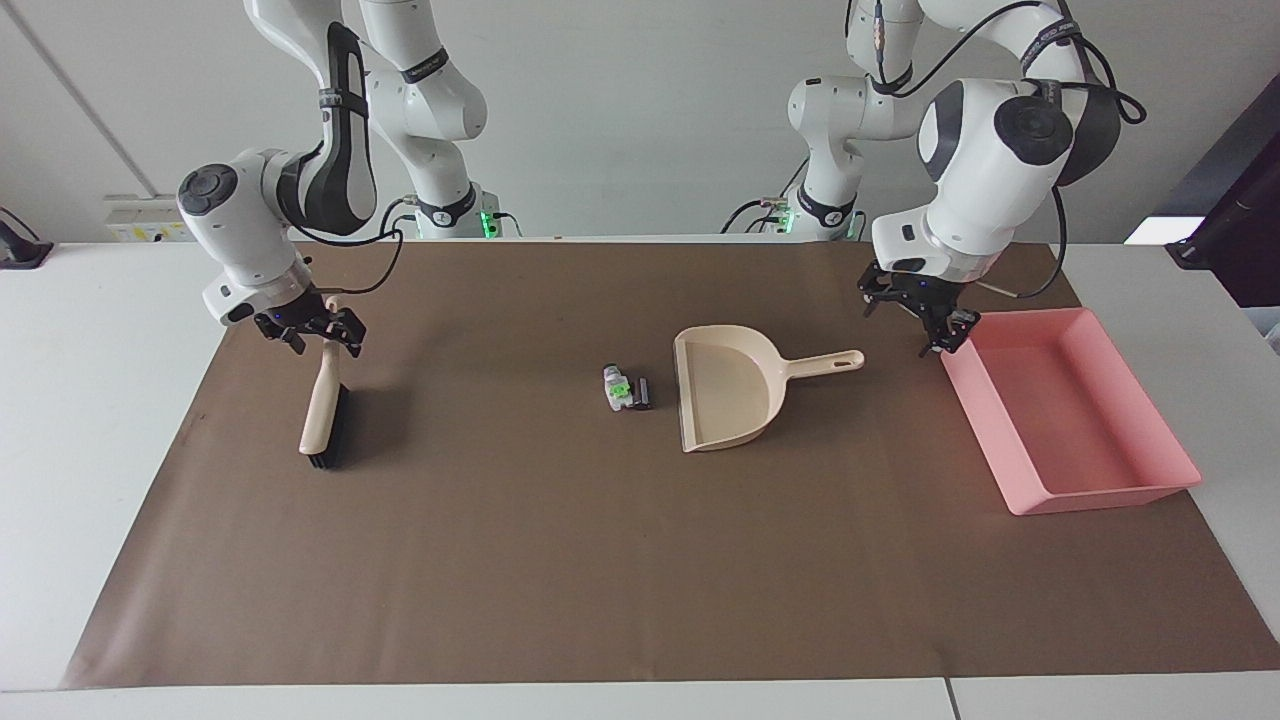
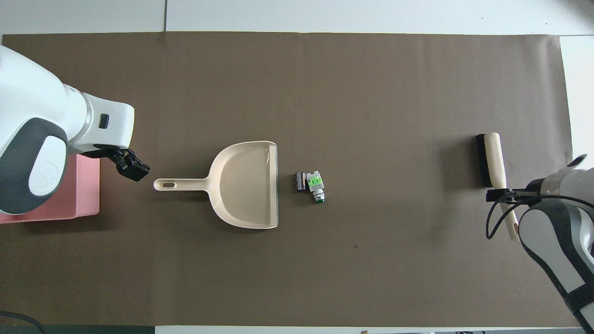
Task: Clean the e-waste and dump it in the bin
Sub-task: 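Reach the left gripper to the cream dustpan handle and grasp it, then slide the dustpan toward the component while the right gripper grasps the brush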
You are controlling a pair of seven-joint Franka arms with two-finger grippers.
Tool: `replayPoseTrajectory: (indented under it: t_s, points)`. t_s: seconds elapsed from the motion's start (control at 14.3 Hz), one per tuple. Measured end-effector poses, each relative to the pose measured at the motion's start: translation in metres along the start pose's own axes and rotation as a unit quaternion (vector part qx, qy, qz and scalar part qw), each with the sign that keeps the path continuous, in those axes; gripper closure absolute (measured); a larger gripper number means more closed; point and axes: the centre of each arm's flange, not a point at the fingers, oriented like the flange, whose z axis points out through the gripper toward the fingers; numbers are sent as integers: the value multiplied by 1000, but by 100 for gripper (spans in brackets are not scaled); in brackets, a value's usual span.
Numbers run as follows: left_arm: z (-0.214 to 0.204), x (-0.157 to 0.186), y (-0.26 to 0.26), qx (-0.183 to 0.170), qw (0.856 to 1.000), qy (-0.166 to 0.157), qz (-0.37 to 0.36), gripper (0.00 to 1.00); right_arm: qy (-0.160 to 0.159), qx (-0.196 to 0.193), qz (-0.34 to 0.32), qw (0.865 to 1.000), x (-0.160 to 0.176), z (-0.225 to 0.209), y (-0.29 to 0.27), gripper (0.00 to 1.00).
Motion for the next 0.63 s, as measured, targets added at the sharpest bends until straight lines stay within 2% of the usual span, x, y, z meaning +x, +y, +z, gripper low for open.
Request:
replayPoseTrajectory:
  t_s: [0.28, 0.42, 0.56, 0.63]
  points:
    - [52, 37, 31, 43, 993, -39, 100, 7, -2, 0, -9, 1000, -1, 1, 2, 1]
    - [75, 42, 43, 49, 989, -58, 130, 7, -3, 1, -16, 1000, -2, 2, 2, 3]
    - [90, 44, 52, 53, 983, -76, 157, 10, -4, 1, -18, 1000, -2, 2, 2, 7]
    - [97, 45, 57, 58, 980, -86, 170, 12, -6, 1, -18, 1000, -2, 2, 2, 13]
